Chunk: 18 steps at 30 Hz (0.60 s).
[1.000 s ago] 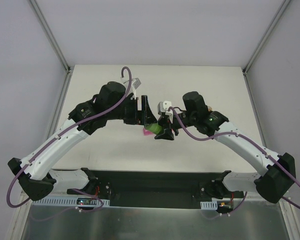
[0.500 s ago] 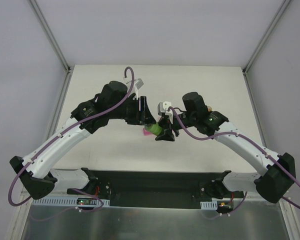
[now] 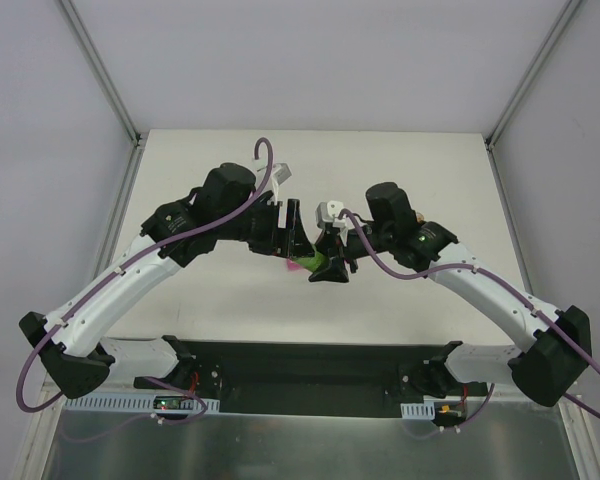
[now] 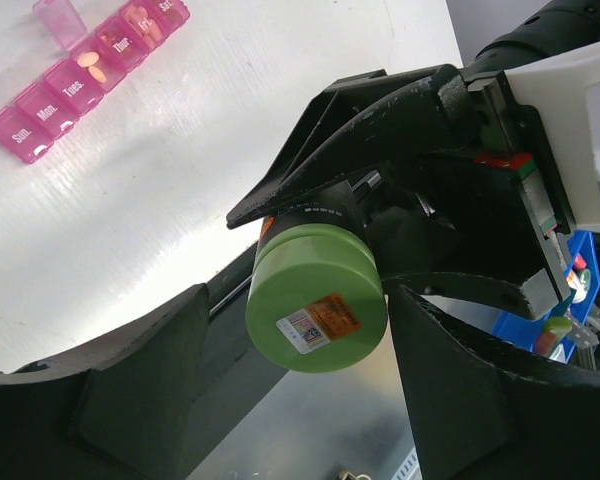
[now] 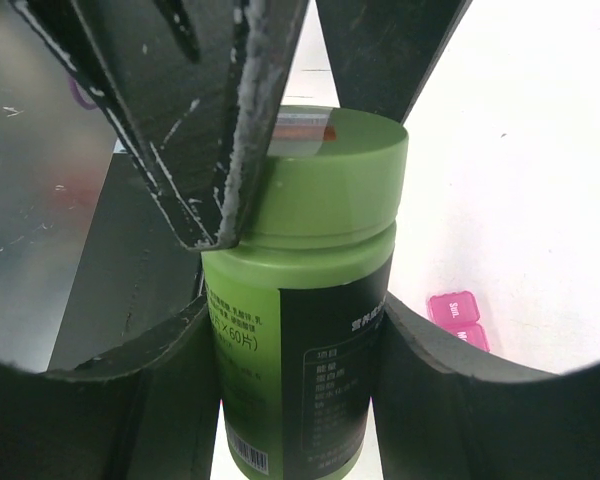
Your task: Sort the pills into containers
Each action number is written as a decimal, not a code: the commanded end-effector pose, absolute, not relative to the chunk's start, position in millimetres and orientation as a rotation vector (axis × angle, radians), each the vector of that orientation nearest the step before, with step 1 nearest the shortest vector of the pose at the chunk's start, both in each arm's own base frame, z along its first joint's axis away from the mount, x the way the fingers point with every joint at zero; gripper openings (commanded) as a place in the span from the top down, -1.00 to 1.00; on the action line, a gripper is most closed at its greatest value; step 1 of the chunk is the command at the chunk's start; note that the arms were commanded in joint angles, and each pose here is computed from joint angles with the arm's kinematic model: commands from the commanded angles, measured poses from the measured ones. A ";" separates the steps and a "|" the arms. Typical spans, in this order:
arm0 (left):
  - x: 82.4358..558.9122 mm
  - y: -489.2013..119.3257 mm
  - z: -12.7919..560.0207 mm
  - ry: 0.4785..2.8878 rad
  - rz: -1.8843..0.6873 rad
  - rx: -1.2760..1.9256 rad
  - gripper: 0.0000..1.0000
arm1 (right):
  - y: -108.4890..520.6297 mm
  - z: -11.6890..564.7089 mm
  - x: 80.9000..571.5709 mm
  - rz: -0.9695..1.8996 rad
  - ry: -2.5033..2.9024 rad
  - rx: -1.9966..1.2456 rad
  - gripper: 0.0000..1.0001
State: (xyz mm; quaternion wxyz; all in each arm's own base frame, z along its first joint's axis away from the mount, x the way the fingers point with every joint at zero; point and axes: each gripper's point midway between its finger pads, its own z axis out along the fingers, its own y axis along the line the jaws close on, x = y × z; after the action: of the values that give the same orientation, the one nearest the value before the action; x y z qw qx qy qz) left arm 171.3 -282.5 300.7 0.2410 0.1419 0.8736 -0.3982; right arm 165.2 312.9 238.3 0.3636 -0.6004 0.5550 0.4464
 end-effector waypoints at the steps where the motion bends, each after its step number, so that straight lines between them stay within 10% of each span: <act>1: 164.9 -284.4 312.9 2.363 -1.124 0.432 -0.41 | 319.0 273.8 165.1 1.162 1.289 -1.535 0.83; 18: 143.6 -295.3 320.8 2.338 -1.270 0.631 0.31 | 320.7 279.4 151.9 1.286 1.261 -1.548 0.83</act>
State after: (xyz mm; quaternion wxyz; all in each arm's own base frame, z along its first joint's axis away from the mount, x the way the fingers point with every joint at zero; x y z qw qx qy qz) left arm 160.6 -289.1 303.2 0.2158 0.1726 0.8648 -0.4193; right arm 159.1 311.8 239.3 0.3492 -0.5956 0.5549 0.4641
